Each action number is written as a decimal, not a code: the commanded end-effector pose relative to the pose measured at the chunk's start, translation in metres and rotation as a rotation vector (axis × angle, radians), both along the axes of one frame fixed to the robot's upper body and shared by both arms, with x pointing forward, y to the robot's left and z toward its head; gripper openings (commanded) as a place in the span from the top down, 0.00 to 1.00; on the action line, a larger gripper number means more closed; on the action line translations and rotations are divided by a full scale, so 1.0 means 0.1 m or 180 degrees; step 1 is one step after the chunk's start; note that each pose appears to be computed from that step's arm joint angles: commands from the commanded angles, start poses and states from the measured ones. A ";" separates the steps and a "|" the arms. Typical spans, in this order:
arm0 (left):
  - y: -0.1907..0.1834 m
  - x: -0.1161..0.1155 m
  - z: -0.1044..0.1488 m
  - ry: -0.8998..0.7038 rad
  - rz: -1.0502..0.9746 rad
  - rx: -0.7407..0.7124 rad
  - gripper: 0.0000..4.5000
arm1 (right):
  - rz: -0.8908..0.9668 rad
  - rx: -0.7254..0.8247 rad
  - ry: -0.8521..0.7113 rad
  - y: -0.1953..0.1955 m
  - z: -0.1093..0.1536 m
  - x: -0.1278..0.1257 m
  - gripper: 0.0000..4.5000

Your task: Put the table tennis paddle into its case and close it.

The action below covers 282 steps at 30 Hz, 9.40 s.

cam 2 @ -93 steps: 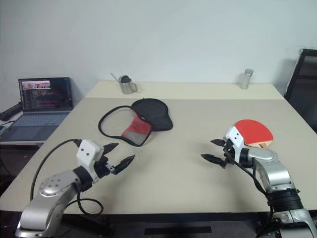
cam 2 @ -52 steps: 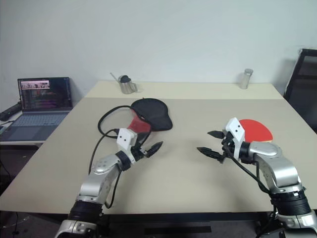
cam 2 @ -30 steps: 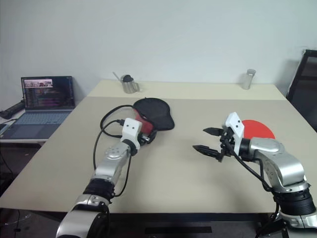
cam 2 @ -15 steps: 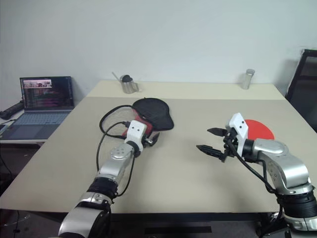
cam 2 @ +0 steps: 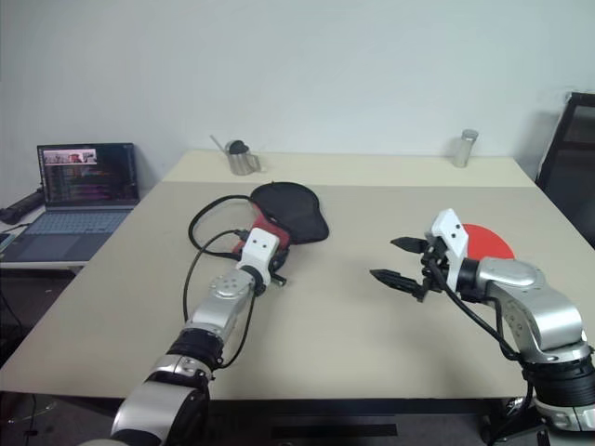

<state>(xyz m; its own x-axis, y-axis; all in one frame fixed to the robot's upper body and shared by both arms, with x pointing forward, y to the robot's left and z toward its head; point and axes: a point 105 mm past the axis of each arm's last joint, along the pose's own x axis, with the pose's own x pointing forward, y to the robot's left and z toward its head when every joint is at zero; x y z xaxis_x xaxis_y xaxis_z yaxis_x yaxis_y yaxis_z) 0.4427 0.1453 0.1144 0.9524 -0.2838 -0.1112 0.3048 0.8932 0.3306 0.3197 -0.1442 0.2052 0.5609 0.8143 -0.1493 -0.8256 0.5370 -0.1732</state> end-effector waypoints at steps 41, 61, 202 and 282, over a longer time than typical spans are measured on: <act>-0.37 -0.95 0.21 0.0349 -0.2560 0.0868 0.00 | -0.0145 -0.0068 -0.0139 -0.24 0.17 -0.08 0.00; 0.50 -1.02 1.12 0.0015 -0.1776 -0.0497 0.00 | -0.1400 0.0047 0.0818 0.16 -0.50 0.68 0.00; -0.29 -0.87 1.09 -0.0087 -0.2660 -0.0174 0.00 | -0.2771 -0.0395 0.1419 -1.87 -0.78 0.79 0.05; 0.10 -0.96 0.97 -0.0021 -0.2119 -0.0200 0.00 | -0.2327 0.0459 0.0878 0.34 -0.21 1.06 0.01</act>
<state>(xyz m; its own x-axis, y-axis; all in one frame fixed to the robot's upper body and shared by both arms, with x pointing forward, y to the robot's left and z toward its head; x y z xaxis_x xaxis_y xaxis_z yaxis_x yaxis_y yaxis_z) 0.3487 0.1518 0.1998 0.5629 -0.8209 -0.0964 0.8134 0.5296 0.2406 0.4290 -0.1171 0.1538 0.9005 0.2355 -0.3656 -0.2064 0.9714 0.1174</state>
